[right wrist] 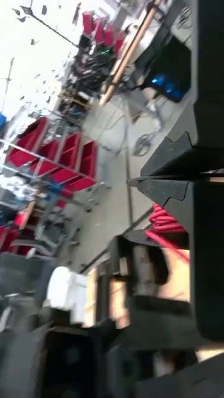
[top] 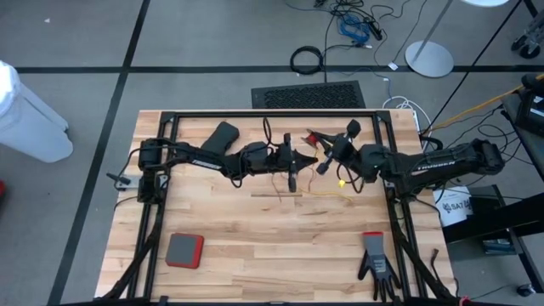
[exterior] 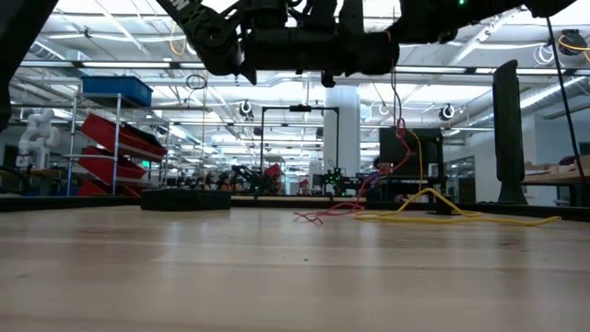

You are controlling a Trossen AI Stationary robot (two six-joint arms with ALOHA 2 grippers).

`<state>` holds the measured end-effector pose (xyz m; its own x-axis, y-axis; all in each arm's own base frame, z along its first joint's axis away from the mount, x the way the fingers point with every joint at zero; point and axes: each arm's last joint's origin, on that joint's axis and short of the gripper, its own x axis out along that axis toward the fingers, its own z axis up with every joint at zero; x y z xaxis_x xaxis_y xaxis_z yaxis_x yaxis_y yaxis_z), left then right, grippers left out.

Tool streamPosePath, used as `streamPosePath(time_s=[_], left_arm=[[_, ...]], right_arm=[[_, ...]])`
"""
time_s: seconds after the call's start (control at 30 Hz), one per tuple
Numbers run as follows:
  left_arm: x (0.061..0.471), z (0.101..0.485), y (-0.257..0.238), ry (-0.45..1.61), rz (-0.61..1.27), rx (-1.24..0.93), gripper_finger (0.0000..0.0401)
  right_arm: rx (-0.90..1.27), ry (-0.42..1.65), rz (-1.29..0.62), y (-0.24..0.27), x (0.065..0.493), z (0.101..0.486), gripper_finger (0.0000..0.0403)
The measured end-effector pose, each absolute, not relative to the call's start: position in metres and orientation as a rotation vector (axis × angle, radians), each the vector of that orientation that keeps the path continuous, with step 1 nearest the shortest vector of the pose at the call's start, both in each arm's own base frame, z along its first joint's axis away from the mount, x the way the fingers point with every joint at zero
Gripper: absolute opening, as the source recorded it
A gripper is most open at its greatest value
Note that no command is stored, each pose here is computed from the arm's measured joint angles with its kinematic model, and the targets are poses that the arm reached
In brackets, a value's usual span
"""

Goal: Coil cords
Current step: Uncoil the red wire from the spool

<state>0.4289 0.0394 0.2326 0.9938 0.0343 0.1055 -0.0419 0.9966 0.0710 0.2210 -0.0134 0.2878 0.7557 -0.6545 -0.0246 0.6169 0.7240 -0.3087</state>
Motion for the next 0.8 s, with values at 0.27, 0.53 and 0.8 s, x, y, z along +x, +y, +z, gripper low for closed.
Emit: streamPosePath(time_s=[0.27, 0.53, 0.8], left_arm=[[0.422, 0.243, 0.038, -0.036, 0.022, 0.118, 0.0001], [0.399, 0.265, 0.041, 0.157, 0.134, 0.252, 0.0], [0.396, 0.252, 0.052, 0.293, 0.187, 0.263, 0.0]], right_arm=[[-0.295, 0.245, -0.731, -0.013, 0.219, 0.276, 0.0], [-0.292, 0.209, -0.745, -0.011, 0.207, 0.287, 0.0], [-0.249, 0.12, -0.662, -0.007, 0.197, 0.3, 0.0]])
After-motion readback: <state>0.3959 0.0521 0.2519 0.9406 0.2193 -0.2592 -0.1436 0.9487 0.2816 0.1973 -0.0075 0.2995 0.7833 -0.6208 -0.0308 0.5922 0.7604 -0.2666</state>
